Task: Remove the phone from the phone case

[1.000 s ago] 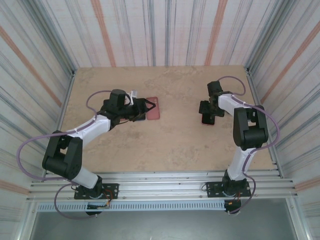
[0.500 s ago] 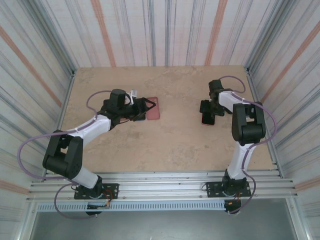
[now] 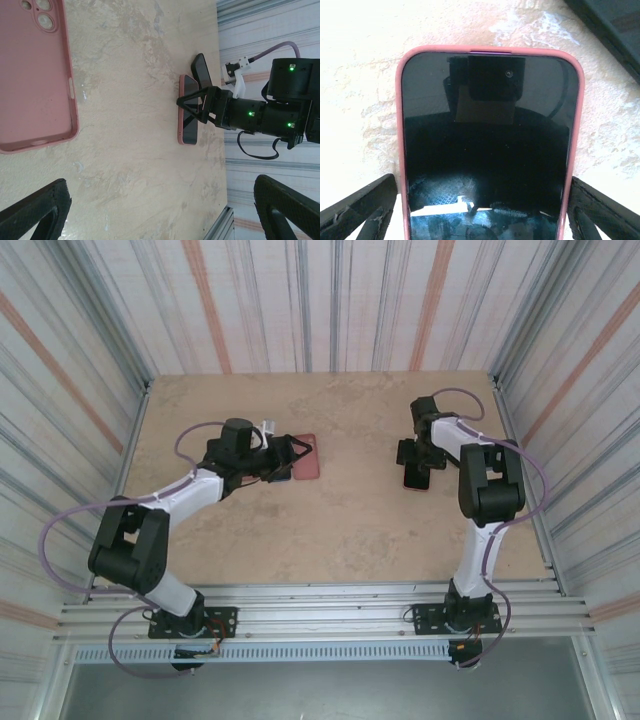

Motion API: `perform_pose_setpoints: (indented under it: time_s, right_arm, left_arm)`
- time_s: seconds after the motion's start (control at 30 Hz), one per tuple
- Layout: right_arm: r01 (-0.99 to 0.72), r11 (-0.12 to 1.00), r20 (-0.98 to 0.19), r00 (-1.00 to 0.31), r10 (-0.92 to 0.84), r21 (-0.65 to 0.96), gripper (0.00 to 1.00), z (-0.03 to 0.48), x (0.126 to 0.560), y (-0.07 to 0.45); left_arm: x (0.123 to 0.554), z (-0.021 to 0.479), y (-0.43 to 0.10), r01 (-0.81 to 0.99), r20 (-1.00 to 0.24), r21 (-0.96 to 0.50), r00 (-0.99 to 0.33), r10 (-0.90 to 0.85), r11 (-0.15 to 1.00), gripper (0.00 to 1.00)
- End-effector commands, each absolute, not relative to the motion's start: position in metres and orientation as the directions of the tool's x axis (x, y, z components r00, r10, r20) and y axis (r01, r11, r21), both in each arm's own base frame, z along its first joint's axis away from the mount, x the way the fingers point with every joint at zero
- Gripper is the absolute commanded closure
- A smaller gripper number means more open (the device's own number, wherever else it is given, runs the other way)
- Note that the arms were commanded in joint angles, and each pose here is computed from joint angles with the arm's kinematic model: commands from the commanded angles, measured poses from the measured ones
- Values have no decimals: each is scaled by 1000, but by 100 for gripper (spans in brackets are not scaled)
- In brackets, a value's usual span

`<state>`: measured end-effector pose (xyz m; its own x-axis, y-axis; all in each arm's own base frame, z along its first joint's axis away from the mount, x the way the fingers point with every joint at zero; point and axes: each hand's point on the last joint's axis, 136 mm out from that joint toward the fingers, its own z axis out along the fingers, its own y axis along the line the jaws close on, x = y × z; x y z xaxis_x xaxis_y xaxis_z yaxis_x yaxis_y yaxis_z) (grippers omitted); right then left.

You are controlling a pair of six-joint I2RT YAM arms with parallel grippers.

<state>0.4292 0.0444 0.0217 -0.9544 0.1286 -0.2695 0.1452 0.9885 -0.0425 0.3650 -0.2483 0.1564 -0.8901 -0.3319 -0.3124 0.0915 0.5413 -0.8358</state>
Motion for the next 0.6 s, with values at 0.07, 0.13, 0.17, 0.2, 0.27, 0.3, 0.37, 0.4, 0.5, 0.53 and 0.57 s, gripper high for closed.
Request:
perform_pose_setpoints:
  time_s: [0.07, 0.13, 0.17, 0.2, 0.27, 0.3, 0.37, 0.4, 0.5, 0.53, 0.57]
  right_arm:
    - [117, 987, -170, -981, 97, -112, 18, 1, 409, 39]
    - [113, 987, -166, -982, 93, -116, 22, 0, 407, 38]
    - [114, 987, -160, -983, 94, -117, 24, -1, 406, 38]
    - [117, 987, -160, -982, 98, -113, 25, -1, 406, 37]
    - [125, 987, -165, -980, 108, -98, 29, 0, 406, 36]
    - [130, 987, -175, -978, 113, -89, 32, 2, 407, 35]
    - [138, 988, -197, -973, 121, -74, 37, 7, 409, 34]
    - [140, 988, -207, -970, 124, -64, 39, 11, 410, 34]
    - [127, 992, -258, -959, 119, -16, 43, 25, 415, 39]
    - [119, 993, -280, -953, 116, 6, 45, 32, 417, 42]
    - [108, 994, -311, -944, 113, 31, 46, 40, 419, 45]
  left_arm:
    - [372, 164, -254, 114, -326, -845, -884, -335, 522, 2]
    - [373, 163, -255, 113, -323, -848, -884, -336, 518, 2]
    - [373, 162, -255, 113, -322, -849, -885, -336, 516, 2]
    - [373, 162, -255, 112, -320, -850, -886, -336, 514, 2]
    - [374, 163, -256, 114, -320, -852, -886, -336, 511, 2]
    - [374, 163, -257, 115, -319, -853, -887, -335, 509, 2]
    - [375, 165, -257, 120, -323, -854, -885, -334, 507, 2]
    - [375, 166, -258, 122, -324, -854, -886, -333, 506, 2]
    - [377, 169, -258, 127, -329, -854, -883, -334, 505, 2]
    - [377, 169, -257, 123, -329, -852, -882, -337, 509, 2]
    - [378, 170, -256, 123, -337, -846, -877, -341, 519, 2]
